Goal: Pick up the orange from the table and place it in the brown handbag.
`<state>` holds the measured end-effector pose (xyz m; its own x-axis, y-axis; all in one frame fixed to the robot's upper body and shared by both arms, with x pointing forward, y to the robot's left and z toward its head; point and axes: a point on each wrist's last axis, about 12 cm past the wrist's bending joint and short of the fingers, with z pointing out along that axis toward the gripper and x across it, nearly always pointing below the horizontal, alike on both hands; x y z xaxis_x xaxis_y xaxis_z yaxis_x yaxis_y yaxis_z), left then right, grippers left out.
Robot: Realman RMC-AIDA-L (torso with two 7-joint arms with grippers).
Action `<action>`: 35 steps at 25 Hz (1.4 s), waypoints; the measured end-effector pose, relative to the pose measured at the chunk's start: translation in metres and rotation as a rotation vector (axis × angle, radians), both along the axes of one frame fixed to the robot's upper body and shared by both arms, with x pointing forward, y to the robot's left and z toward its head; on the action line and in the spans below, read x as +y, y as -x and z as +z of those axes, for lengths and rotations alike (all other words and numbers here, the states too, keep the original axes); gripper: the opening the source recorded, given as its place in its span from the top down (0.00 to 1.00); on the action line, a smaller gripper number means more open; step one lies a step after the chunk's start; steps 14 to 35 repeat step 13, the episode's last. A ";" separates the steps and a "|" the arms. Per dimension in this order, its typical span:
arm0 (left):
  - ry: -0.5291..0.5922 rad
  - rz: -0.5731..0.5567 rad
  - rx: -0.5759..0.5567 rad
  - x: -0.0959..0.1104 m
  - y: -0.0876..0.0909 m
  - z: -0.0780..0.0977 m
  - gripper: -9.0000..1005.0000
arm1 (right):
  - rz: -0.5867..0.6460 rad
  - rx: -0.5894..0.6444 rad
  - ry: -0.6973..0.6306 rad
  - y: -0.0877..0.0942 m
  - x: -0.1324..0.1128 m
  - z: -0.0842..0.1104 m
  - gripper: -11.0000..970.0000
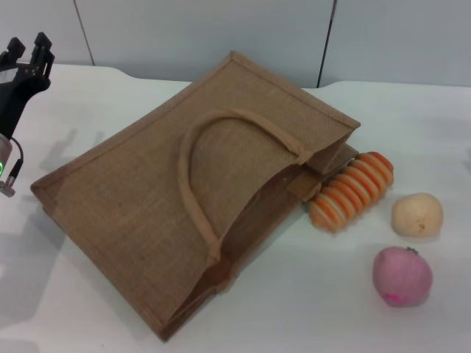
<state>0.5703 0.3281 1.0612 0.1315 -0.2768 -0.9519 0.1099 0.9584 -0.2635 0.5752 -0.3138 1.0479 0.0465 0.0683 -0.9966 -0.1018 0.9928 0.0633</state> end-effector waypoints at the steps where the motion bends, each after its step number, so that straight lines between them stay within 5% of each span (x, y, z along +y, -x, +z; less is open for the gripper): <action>1: 0.000 0.000 0.000 0.000 0.000 0.000 0.52 | 0.000 0.000 0.000 0.000 0.000 0.000 0.09; 35: 0.027 -0.001 0.001 0.001 0.000 0.000 0.52 | -0.007 0.004 0.009 -0.001 -0.003 0.000 0.09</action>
